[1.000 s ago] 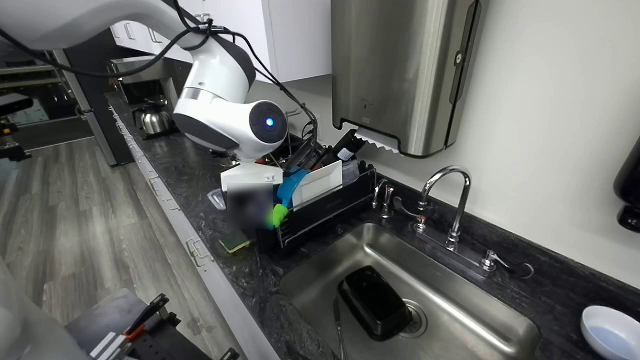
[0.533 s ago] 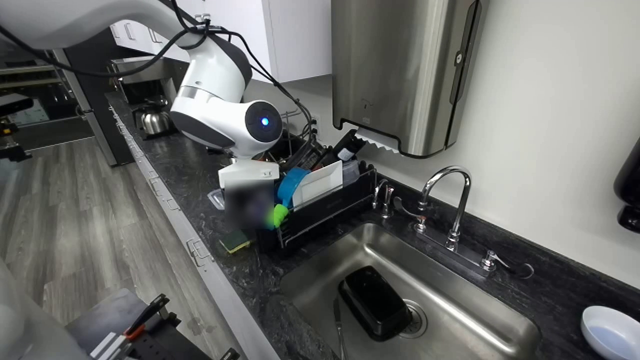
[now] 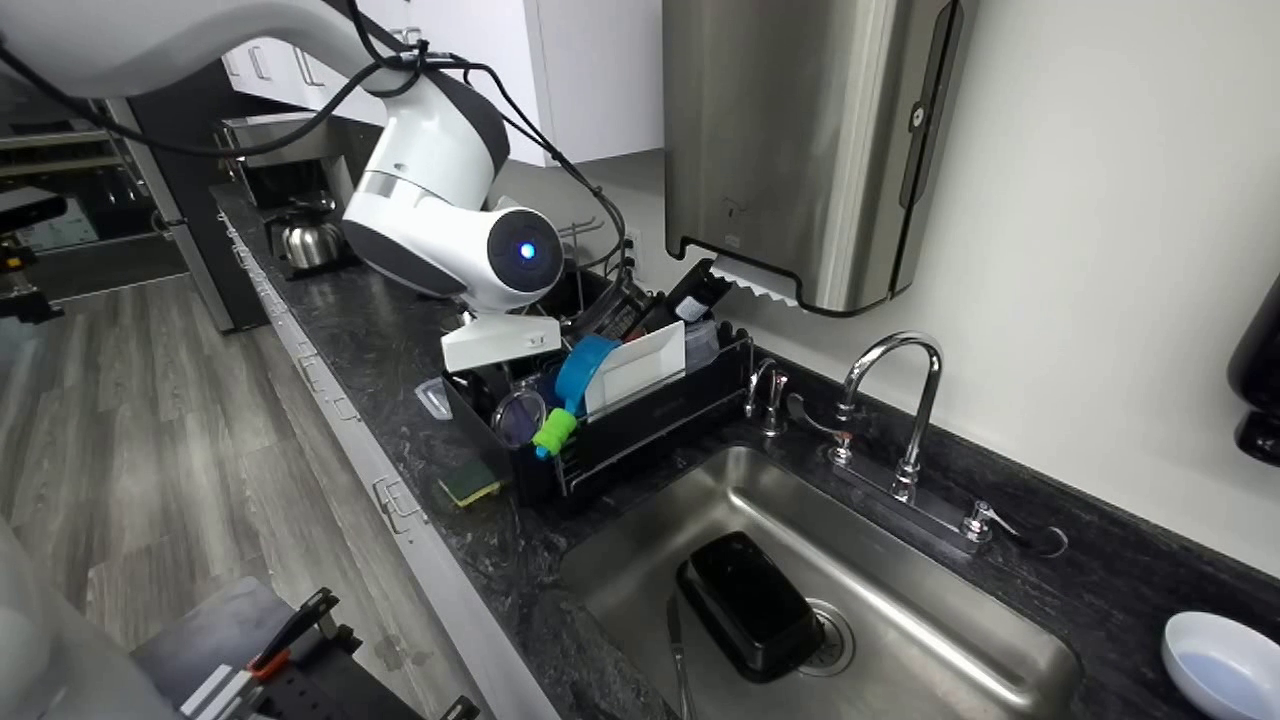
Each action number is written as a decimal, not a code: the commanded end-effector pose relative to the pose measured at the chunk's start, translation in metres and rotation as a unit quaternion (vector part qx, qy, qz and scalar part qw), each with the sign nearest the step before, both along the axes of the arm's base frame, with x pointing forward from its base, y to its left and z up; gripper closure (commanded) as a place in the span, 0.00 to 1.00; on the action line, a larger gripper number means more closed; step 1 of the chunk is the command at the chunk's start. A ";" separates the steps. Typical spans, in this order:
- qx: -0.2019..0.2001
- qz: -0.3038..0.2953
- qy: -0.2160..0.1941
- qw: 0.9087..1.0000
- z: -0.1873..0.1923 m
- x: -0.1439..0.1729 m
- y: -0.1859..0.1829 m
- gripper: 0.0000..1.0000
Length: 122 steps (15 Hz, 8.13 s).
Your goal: Put the cup in the sink
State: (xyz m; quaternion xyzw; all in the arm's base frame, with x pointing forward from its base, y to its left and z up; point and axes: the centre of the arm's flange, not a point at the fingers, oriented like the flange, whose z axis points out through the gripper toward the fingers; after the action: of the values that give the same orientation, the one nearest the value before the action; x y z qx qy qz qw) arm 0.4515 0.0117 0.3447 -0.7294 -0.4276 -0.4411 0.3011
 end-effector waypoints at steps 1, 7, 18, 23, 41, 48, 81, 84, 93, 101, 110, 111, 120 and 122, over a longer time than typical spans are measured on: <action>-0.003 -0.004 -0.017 1.000 -0.009 0.008 0.002 0.00; -0.001 -0.004 -0.018 1.000 -0.012 0.012 0.003 0.00; -0.004 0.000 -0.014 1.000 -0.017 0.014 0.005 0.00; -0.005 0.005 -0.014 1.000 -0.018 0.014 0.007 0.26; -0.008 0.008 -0.016 1.000 -0.017 0.015 0.006 0.98; 0.010 0.020 0.000 1.000 -0.005 0.007 0.008 0.98; -0.068 -0.132 0.121 0.982 0.105 0.006 -0.154 0.98; -0.074 -0.171 0.141 0.972 0.102 0.005 -0.175 0.98; -0.102 -0.266 0.203 0.937 0.102 -0.008 -0.217 0.98; -0.133 -0.349 0.249 0.893 0.085 -0.025 -0.277 0.98; -0.135 -0.412 0.294 0.852 0.039 -0.041 -0.339 0.98; -0.138 -0.418 0.298 0.847 0.039 -0.043 -0.344 0.98; -0.149 -0.466 0.324 0.810 0.013 -0.050 -0.378 0.98; -0.140 -0.460 0.324 0.815 0.011 -0.055 -0.374 0.93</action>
State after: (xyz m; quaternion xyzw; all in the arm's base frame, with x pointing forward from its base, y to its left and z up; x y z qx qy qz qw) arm 0.3969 -0.3620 0.3557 -0.9761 0.0231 -0.2015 0.0784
